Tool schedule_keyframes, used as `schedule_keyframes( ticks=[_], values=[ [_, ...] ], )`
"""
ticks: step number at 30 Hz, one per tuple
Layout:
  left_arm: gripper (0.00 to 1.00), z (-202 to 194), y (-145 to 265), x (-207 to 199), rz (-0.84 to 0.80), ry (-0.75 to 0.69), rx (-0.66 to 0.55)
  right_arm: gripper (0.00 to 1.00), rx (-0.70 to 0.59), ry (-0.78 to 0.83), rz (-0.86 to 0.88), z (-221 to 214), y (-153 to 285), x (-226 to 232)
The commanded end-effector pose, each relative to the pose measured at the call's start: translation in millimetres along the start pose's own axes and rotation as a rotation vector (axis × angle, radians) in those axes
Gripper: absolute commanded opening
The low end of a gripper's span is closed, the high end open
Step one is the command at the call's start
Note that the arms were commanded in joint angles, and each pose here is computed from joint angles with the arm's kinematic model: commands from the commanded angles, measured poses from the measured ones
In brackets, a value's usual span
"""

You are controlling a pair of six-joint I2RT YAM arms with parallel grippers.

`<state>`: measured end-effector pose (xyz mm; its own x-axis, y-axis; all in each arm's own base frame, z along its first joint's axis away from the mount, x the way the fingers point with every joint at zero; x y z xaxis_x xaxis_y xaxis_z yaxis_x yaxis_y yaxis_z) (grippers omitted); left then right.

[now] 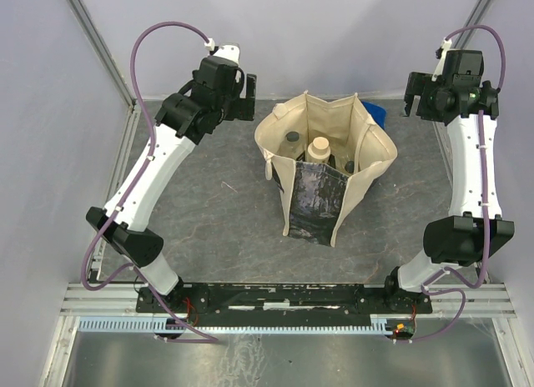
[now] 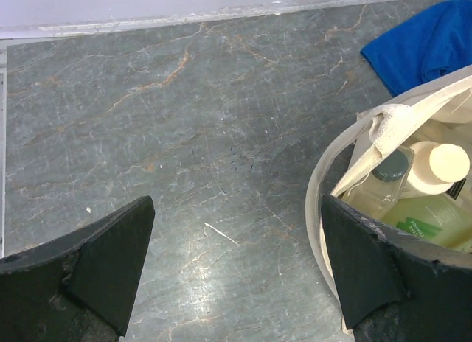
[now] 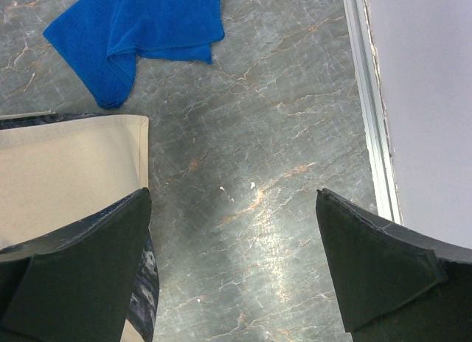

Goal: Place the personal care products into the canvas bag
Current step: Reset both arms

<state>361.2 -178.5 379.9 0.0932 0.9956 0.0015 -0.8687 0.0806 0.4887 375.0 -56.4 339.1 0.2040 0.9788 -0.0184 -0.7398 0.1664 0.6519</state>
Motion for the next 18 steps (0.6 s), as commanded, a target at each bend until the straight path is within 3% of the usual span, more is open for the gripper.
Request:
schedule_keyframes(
  ticks=[1,18],
  values=[
    [0.99,13.6,13.8,8.1,0.005,-0.007,-0.063,1.00,-0.053,0.005,0.010,10.5,11.5,0.2],
    [1.00,12.2,12.5,8.0,0.006,-0.013,-0.059,1.00,-0.056,0.008,0.019,11.0,9.8,1.3]
  ],
)
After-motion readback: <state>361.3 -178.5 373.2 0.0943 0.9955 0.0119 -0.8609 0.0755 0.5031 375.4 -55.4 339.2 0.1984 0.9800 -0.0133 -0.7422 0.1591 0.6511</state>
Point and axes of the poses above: each gripper's point midway between its finger pads, its own y axis back along the fingers, its own x axis along the line the jaws close on, z = x × y, the point moved 4 cm from there along y, back along the fingers, and after that the axes turned 2 degrees about y, right-handed, at the moved point
